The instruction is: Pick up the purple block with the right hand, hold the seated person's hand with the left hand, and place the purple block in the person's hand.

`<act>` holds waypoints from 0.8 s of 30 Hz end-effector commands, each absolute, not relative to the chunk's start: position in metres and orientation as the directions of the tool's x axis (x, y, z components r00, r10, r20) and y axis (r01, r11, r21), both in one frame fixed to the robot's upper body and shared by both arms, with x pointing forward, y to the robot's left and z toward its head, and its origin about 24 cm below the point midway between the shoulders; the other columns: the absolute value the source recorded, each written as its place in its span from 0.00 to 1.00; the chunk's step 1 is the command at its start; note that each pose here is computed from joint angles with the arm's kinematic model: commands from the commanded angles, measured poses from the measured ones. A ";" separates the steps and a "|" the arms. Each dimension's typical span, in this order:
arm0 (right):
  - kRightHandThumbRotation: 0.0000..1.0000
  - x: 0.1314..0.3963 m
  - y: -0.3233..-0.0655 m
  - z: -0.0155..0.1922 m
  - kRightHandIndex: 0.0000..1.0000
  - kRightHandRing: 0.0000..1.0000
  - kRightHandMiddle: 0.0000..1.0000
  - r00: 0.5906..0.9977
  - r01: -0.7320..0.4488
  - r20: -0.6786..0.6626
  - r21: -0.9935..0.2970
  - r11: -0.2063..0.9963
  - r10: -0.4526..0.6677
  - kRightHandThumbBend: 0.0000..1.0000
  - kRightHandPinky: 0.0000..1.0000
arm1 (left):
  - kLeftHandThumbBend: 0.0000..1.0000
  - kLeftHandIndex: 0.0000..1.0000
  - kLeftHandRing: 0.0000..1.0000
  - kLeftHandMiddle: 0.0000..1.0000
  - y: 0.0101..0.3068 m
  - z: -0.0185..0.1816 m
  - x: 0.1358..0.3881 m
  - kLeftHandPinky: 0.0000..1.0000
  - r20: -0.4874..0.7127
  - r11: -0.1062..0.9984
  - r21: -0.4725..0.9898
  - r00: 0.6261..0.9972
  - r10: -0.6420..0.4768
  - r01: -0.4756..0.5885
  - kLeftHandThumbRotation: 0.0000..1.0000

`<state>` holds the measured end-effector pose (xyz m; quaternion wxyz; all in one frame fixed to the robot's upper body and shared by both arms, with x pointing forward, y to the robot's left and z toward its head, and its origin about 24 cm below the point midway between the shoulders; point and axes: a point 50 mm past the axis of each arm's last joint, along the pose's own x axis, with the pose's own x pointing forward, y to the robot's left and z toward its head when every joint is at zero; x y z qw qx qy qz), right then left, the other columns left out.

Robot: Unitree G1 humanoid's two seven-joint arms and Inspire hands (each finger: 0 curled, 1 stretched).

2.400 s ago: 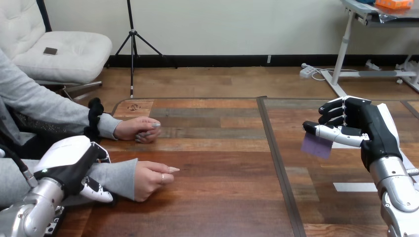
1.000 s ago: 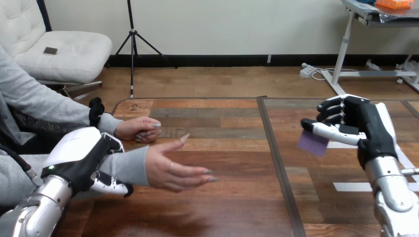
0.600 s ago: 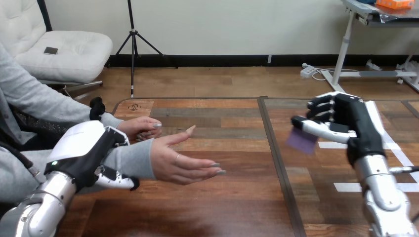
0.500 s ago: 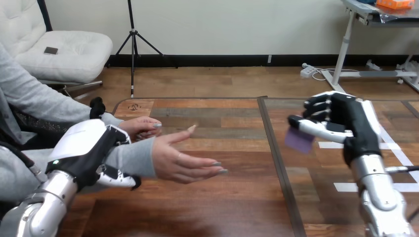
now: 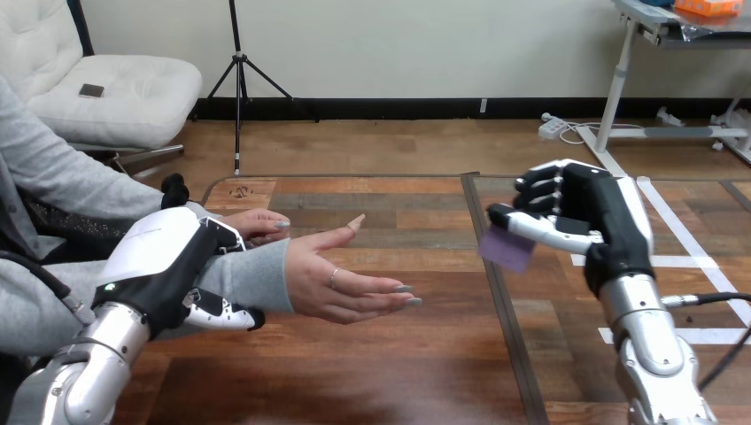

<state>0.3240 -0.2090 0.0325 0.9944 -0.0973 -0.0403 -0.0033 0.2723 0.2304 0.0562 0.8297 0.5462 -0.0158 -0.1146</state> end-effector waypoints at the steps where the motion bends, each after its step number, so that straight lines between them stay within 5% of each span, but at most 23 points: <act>1: 0.00 0.337 -0.195 0.063 0.43 0.37 0.43 0.976 -0.008 0.214 -0.173 0.985 0.045 0.84 0.34 | 0.66 0.34 0.21 0.31 0.214 0.104 0.291 0.14 0.133 0.431 0.902 0.960 -0.246 -0.015 0.00; 24: 0.00 0.340 -0.164 0.069 0.43 0.37 0.42 0.965 -0.060 0.245 -0.162 0.985 0.099 0.87 0.33 | 0.66 0.34 0.20 0.30 0.204 0.104 0.296 0.13 0.154 0.474 0.880 0.949 -0.275 -0.005 0.00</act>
